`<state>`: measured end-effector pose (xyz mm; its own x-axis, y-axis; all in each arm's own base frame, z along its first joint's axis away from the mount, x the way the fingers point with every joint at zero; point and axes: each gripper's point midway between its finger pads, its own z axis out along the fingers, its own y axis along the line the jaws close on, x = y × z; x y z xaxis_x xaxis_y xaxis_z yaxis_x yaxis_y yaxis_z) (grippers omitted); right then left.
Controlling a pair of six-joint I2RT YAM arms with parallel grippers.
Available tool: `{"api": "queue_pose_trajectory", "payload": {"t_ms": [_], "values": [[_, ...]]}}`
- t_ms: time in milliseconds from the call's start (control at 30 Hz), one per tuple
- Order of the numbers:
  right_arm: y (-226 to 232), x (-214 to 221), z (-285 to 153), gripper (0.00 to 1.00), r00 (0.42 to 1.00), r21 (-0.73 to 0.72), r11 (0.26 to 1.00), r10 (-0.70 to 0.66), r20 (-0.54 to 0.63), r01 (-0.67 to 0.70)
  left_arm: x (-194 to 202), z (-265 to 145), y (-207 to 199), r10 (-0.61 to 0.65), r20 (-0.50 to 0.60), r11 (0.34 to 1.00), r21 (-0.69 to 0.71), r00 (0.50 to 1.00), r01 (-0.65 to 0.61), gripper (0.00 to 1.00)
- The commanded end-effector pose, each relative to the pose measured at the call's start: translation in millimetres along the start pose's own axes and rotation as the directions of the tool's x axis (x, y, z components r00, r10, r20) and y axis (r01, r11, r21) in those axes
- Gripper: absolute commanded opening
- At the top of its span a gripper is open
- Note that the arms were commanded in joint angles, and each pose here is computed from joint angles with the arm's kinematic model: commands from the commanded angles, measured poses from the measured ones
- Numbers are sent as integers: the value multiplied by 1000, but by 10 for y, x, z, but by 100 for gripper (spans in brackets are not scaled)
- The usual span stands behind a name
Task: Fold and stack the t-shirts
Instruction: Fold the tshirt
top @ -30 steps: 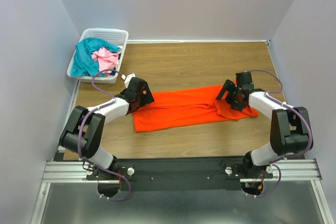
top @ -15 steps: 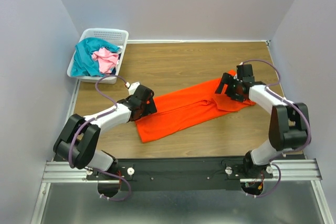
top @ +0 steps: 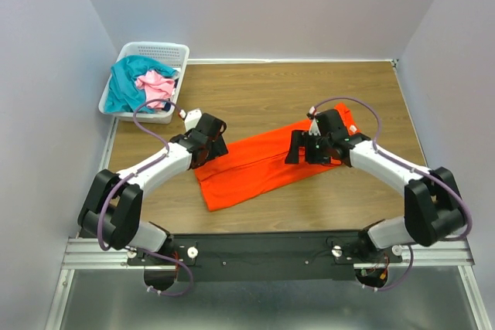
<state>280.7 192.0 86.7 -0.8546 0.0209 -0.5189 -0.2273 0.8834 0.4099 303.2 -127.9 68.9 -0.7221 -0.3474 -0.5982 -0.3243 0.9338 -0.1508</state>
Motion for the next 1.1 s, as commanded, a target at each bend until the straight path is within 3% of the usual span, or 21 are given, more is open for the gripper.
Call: {"api": "queue_pose_trajectory", "payload": {"t_ms": [0,100,267,500,967,1067], "values": [[-232,214,136,100,996,102,994,40,-85,-32,5,-11,-133,-8,-5,998,65,1000,9,98],[-419,112,207,100,997,211,977,47,-55,-35,171,5,-257,8,-40,989,149,999,-2,98],[-665,-182,277,100,999,369,928,46,24,-51,290,54,-256,10,-70,989,150,998,0,98],[-812,-353,248,100,998,459,888,-2,56,-24,359,75,-204,9,-82,991,133,997,2,98],[-1026,-228,134,100,991,530,838,-117,-59,131,406,123,-205,26,-98,992,124,995,-14,98],[-1058,-193,176,95,991,537,833,-106,-80,132,403,142,-221,34,-100,992,123,994,-21,98]]}}
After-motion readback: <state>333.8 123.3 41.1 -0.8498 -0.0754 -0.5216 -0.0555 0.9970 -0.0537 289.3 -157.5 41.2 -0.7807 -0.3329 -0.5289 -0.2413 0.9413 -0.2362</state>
